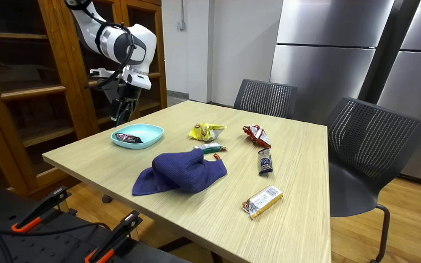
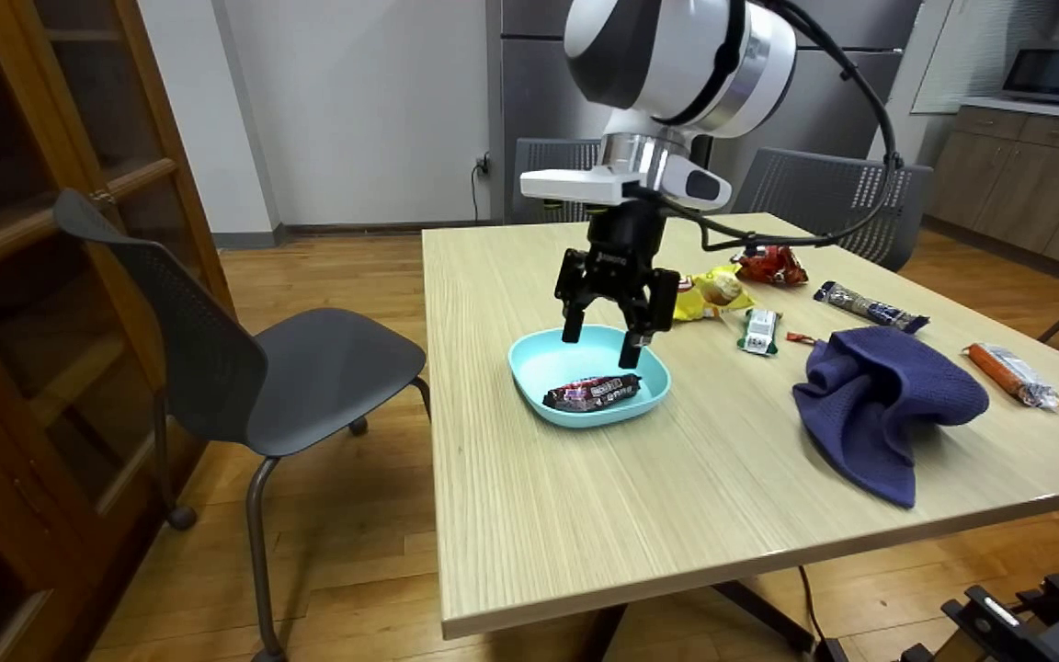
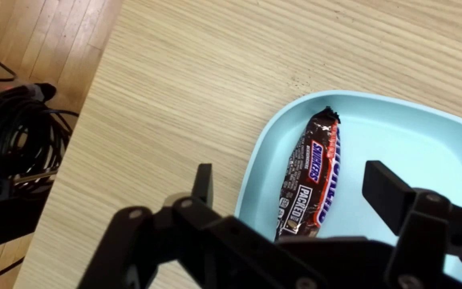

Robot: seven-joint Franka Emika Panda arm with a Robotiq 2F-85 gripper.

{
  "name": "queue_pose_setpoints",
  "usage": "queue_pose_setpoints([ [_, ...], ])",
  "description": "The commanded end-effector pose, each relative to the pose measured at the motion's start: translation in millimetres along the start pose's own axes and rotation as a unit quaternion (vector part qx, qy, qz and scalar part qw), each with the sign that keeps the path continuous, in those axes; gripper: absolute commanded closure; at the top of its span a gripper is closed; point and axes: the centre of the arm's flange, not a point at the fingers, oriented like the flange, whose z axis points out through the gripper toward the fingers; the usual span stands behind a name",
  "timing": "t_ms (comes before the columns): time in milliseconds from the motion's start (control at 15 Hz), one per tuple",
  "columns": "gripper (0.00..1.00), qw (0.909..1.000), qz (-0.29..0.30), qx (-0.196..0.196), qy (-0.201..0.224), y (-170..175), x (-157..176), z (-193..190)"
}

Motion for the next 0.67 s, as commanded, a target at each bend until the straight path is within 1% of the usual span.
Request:
queue_pose_setpoints([
  [0,0.0,0.9964,-0.076,-0.038,-0.005,29,10,-30],
  [200,0.0,0.9855,-0.146,-0.087,0.007,40,43,-50],
  [333,0.0,0.9754,-0.189,-0.113,0.016,47,71,-66],
  [467,0.0,0.9654,-0.225,-0.129,0.025,54,102,-82],
  [600,0.0,0.953,-0.26,-0.151,0.04,61,132,-97],
])
